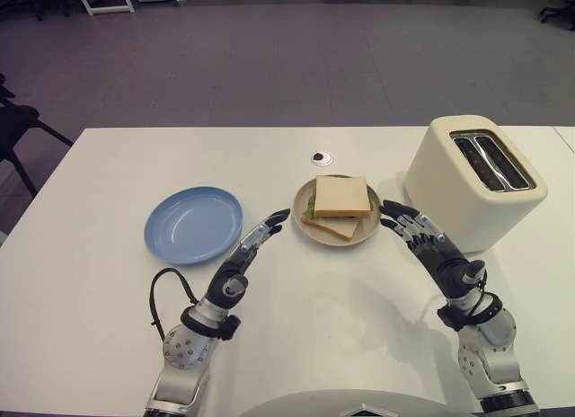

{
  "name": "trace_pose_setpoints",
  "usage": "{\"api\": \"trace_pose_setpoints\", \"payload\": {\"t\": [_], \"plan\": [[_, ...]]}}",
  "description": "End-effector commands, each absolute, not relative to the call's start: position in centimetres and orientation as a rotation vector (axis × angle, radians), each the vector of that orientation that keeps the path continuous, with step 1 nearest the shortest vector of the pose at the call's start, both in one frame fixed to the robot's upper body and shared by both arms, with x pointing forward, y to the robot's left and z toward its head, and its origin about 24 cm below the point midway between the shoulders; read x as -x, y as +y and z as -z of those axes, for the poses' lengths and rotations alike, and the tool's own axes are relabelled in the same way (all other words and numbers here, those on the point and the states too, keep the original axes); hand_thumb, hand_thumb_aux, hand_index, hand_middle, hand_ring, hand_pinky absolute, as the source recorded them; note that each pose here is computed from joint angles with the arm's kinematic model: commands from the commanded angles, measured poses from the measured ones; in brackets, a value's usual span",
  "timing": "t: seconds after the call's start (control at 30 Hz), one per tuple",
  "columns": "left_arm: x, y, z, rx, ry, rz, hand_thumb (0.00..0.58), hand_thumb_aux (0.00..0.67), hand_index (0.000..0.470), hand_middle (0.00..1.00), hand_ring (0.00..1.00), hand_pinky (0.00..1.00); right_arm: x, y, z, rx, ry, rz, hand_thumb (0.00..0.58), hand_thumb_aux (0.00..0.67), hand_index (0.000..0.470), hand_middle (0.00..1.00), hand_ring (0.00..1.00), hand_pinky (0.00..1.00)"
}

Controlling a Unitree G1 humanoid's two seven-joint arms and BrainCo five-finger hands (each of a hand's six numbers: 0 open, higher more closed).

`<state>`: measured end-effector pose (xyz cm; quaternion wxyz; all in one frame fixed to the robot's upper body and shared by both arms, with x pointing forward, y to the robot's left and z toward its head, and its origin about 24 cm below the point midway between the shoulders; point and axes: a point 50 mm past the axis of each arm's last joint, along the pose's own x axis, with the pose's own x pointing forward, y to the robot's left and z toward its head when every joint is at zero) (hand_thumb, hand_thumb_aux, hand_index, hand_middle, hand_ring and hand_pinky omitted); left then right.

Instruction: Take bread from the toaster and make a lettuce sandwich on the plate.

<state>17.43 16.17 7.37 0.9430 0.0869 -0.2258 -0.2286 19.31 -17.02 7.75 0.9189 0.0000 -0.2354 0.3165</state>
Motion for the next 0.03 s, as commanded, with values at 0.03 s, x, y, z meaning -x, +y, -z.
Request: {"api": "trace_pose_setpoints", "payload": {"t": [0.03], "plan": [[-17.12, 16.11, -6.91, -0.186, -0.445, 0.492, 0.0, 0.0, 0.0, 0.0, 0.0, 0.0, -19.42, -17.33, -7.92, -0.018, -0.491, -0.644, 0.0, 0.0, 0.0, 0.0, 0.0, 0.0]]}}
